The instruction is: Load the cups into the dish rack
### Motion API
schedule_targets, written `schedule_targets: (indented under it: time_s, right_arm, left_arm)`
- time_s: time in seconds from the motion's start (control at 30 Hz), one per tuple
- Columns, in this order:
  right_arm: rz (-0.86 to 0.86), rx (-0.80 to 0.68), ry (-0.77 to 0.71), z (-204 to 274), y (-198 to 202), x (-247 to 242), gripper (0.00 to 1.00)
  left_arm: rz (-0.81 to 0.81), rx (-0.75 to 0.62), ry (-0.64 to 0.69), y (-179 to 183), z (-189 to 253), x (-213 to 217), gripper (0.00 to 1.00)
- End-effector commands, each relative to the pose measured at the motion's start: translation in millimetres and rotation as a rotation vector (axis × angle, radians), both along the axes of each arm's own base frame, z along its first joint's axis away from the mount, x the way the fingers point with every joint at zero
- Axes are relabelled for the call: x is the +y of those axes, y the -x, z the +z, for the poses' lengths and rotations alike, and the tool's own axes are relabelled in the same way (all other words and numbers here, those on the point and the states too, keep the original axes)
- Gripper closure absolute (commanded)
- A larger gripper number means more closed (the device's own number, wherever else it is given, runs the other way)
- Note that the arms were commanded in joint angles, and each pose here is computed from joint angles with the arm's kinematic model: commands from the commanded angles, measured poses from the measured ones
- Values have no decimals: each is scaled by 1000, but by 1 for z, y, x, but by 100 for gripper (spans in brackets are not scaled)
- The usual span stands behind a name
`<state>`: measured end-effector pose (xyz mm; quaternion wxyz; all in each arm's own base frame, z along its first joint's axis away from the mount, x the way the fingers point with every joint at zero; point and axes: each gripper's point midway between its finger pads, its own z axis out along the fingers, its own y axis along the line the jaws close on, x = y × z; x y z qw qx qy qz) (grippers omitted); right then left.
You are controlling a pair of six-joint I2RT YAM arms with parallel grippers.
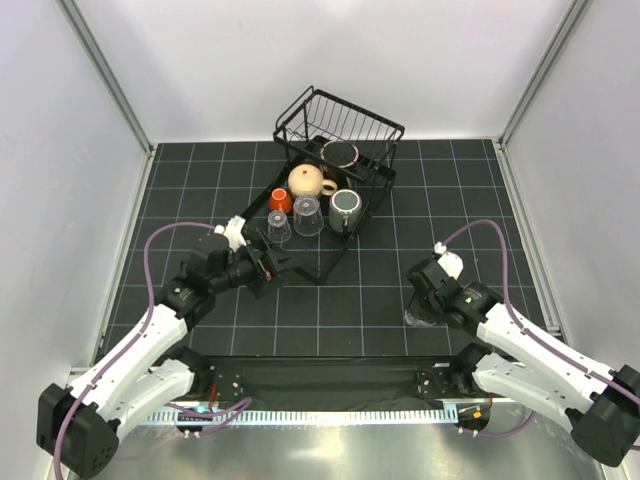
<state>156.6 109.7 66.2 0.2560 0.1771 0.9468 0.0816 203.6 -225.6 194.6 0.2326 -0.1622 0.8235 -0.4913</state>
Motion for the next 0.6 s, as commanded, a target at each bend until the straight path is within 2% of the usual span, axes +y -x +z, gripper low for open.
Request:
schedule_targets:
  time_s: [0.0, 0.1, 0.2, 0.23, 0.37, 0.43, 0.57]
  right_arm:
    - [83, -119, -40, 35, -23, 16, 96]
    - [218, -191, -75, 65, -31, 34, 96]
    - [345, -293, -213, 103, -33, 63, 96]
    - [383, -381, -292, 126, -36, 75, 96]
    - [568, -574, -585, 189, -15, 113, 96]
    - [603, -663, -677, 213, -12, 122, 96]
    - [675, -712, -831, 241, 1, 136, 96]
  left_arm:
    - [-27, -15, 68, -1, 10, -9, 2]
    - [-32, -24, 122, -1, 19, -13, 2]
    - [-26, 3, 175, 1, 20, -15, 2]
    - [-31, -38, 215, -2, 32, -18, 2]
    - [-43, -89, 306, 0, 48, -24, 4]
    - [-62, -105, 326, 4, 53, -31, 6]
    - [-122, -210, 381, 13, 76, -48, 7]
